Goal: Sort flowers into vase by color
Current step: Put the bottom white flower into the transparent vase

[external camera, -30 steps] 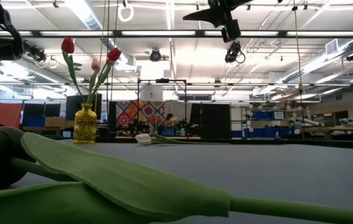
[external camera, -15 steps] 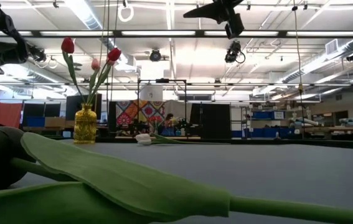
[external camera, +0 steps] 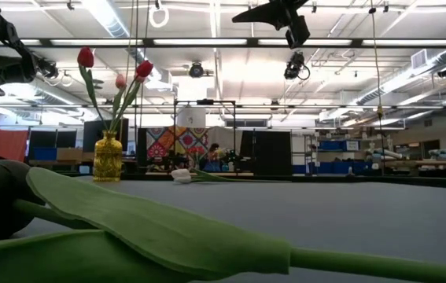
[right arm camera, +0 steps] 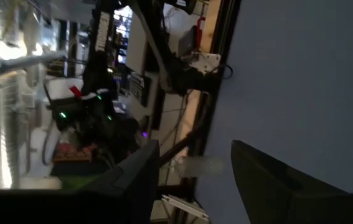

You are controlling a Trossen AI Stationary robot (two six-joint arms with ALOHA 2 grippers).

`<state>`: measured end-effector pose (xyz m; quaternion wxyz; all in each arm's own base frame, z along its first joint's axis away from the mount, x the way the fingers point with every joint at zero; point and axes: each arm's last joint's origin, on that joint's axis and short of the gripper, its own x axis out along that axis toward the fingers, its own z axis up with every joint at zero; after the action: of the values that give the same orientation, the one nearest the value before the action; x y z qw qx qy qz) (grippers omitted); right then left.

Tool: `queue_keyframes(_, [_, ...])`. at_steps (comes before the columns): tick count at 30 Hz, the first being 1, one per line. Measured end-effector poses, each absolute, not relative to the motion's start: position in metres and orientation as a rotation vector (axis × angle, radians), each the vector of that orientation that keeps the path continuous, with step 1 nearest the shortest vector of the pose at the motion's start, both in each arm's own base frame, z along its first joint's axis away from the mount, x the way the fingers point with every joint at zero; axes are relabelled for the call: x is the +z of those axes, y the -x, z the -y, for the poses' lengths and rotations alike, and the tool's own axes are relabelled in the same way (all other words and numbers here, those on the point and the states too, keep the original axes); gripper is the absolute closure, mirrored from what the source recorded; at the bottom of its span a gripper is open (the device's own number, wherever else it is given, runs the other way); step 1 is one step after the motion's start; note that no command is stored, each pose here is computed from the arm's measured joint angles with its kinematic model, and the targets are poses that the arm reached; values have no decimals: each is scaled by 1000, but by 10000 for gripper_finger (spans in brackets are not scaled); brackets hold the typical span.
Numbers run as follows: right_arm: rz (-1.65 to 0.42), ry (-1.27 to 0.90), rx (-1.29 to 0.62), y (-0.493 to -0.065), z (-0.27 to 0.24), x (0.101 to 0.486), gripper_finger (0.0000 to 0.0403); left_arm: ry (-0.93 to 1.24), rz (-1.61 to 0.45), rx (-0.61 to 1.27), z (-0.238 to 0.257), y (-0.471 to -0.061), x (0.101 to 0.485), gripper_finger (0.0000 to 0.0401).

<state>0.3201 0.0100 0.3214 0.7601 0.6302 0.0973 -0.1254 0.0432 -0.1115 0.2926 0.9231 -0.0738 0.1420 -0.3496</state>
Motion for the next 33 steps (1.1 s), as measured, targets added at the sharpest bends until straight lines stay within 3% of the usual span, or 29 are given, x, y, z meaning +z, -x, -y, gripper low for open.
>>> queue_keyframes(10, [-292,-1060,-245,-316,-42,317,186,297,-233,-659,94,-41,302,272])
queue_keyframes(17, [-420,-1027,-460,-305,-39,298,186,430,-154,-632,72,-37,314,208])
queue_keyframes(20, [-493,-962,-458,-303,-34,293,188,439,-151,-634,66,-35,320,206])
queue_keyframes(25, [-524,-945,-443,-304,-22,292,192,243,-173,-652,76,-37,315,225])
queue_keyframes(33, [-543,-962,-416,-305,-5,293,192,80,-141,-566,84,-41,312,319])
